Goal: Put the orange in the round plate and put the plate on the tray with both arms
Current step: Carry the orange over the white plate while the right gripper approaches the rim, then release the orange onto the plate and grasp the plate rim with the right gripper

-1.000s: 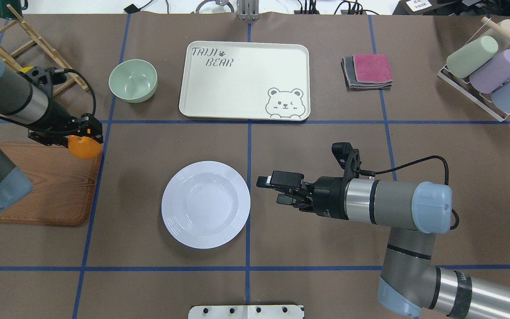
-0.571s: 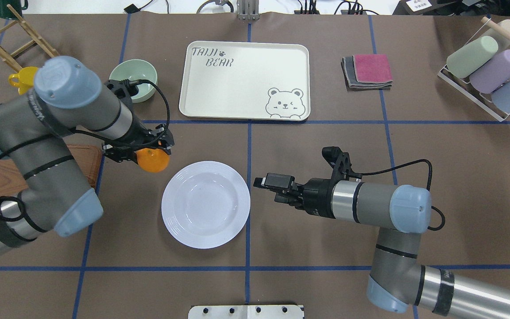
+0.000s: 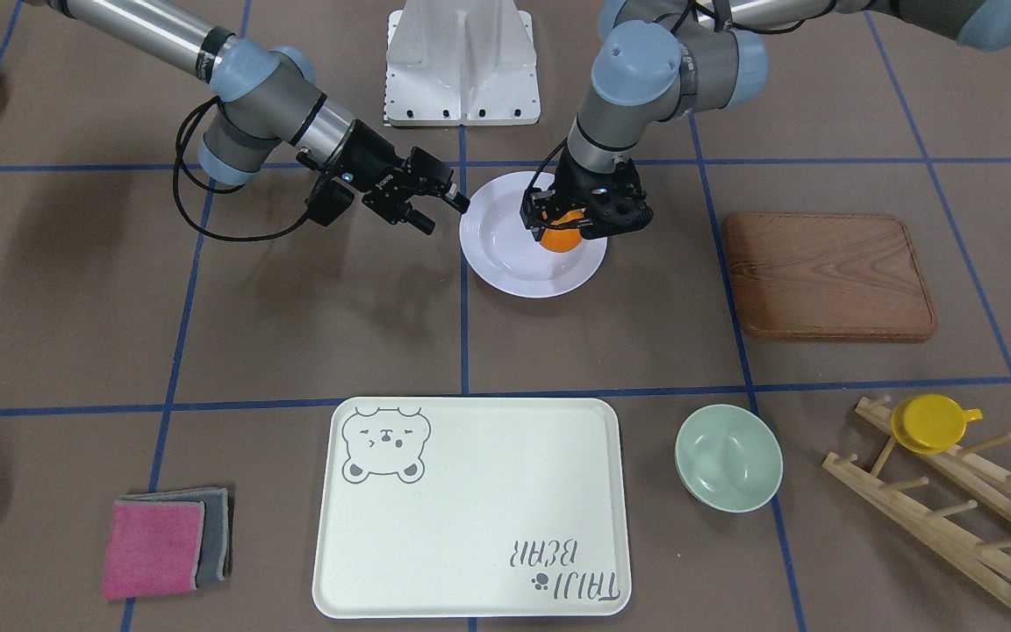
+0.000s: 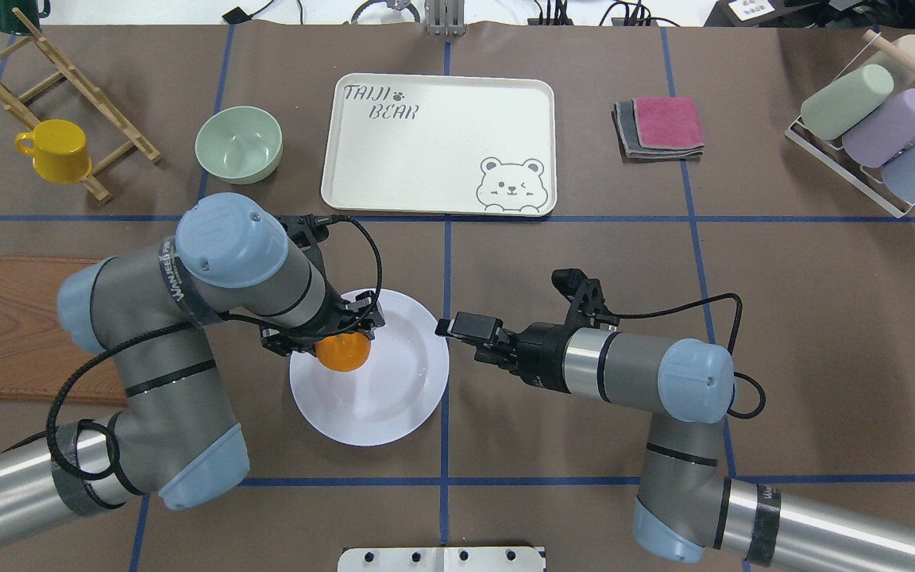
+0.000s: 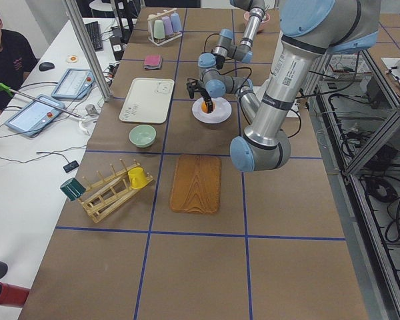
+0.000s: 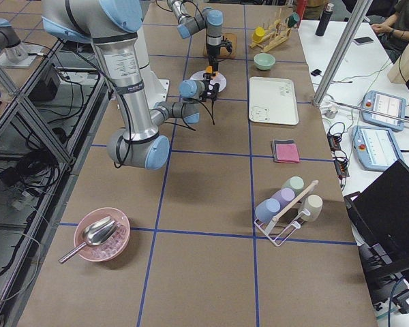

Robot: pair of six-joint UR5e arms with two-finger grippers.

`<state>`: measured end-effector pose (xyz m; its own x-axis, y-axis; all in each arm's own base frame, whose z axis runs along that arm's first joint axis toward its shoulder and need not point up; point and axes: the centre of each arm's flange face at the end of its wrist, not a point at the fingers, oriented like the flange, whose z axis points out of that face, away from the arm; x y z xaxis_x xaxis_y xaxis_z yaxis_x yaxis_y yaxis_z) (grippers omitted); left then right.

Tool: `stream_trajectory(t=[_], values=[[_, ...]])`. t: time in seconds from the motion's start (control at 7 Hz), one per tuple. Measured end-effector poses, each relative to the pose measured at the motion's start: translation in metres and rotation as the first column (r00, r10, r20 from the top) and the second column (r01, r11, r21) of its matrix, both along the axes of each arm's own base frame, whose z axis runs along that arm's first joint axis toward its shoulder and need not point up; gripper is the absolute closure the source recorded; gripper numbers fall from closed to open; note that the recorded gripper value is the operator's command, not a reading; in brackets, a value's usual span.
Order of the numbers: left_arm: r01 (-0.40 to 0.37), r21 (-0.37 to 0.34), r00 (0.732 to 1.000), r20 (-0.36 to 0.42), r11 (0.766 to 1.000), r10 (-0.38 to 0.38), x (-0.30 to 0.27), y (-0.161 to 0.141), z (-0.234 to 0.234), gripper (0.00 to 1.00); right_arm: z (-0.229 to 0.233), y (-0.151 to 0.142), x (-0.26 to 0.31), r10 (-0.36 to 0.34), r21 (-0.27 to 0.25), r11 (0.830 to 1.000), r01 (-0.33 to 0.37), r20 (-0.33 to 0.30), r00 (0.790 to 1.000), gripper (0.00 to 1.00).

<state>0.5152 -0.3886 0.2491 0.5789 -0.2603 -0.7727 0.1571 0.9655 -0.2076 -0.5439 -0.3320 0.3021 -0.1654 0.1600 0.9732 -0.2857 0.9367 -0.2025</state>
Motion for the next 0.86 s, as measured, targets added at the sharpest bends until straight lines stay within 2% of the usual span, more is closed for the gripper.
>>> stream_trajectory(t=[0.14, 0.86], values=[[-0.003, 0.006, 1.000, 0.004, 1.000, 0.003, 0.008, 0.009, 0.000, 0.03, 0.002, 0.000, -0.002, 0.004, 0.002, 1.000, -0.004, -0.008, 1.000, 0.02], [-0.001, 0.037, 1.000, -0.023, 0.999, 0.001, -0.011, 0.017, -0.009, 0.02, 0.002, 0.003, -0.027, 0.001, 0.003, 1.000, 0.000, -0.021, 1.000, 0.02]])
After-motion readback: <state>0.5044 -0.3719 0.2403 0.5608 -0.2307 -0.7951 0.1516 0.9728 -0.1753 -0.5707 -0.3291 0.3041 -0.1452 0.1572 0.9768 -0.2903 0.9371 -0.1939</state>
